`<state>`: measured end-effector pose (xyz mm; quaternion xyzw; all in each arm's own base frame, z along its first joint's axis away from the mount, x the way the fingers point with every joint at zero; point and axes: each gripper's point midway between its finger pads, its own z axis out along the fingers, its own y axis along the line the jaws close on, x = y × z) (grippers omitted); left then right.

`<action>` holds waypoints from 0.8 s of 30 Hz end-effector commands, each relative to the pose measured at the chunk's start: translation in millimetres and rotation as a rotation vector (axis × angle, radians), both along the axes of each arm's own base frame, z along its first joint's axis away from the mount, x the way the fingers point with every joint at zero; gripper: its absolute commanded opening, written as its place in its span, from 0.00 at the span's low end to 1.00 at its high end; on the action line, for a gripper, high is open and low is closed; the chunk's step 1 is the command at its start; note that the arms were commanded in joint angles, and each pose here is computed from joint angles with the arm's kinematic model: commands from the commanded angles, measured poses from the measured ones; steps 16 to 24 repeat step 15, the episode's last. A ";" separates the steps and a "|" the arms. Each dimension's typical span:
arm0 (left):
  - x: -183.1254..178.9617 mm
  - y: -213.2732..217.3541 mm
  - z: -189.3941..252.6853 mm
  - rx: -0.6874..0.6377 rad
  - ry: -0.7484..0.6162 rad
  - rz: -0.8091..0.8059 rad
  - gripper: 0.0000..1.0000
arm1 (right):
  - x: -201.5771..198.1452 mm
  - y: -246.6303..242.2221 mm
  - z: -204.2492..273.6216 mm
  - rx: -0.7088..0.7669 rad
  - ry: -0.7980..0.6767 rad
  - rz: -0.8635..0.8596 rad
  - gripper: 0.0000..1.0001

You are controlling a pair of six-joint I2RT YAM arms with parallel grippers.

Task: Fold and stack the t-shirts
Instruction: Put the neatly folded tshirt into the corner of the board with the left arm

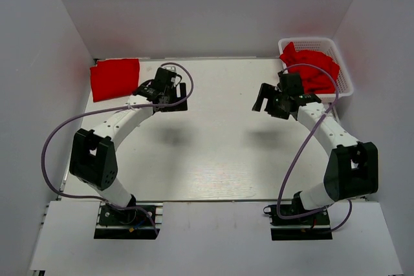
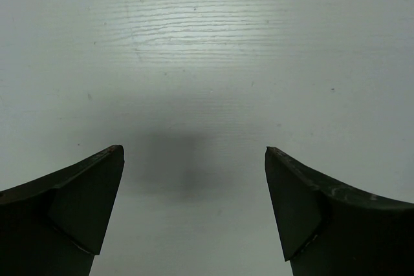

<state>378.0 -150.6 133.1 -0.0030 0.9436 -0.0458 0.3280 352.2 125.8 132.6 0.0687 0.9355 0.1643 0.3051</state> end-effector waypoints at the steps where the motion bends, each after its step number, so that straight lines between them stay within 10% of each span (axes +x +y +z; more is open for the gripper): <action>1: 6.7 -9.9 35.3 -0.039 -0.109 0.017 1.00 | 10.1 4.7 25.2 0.033 -0.094 0.008 0.90; 24: 5.9 -10.9 34.9 0.009 -0.119 0.019 1.00 | 10.7 8.9 33.8 0.060 -0.156 0.037 0.90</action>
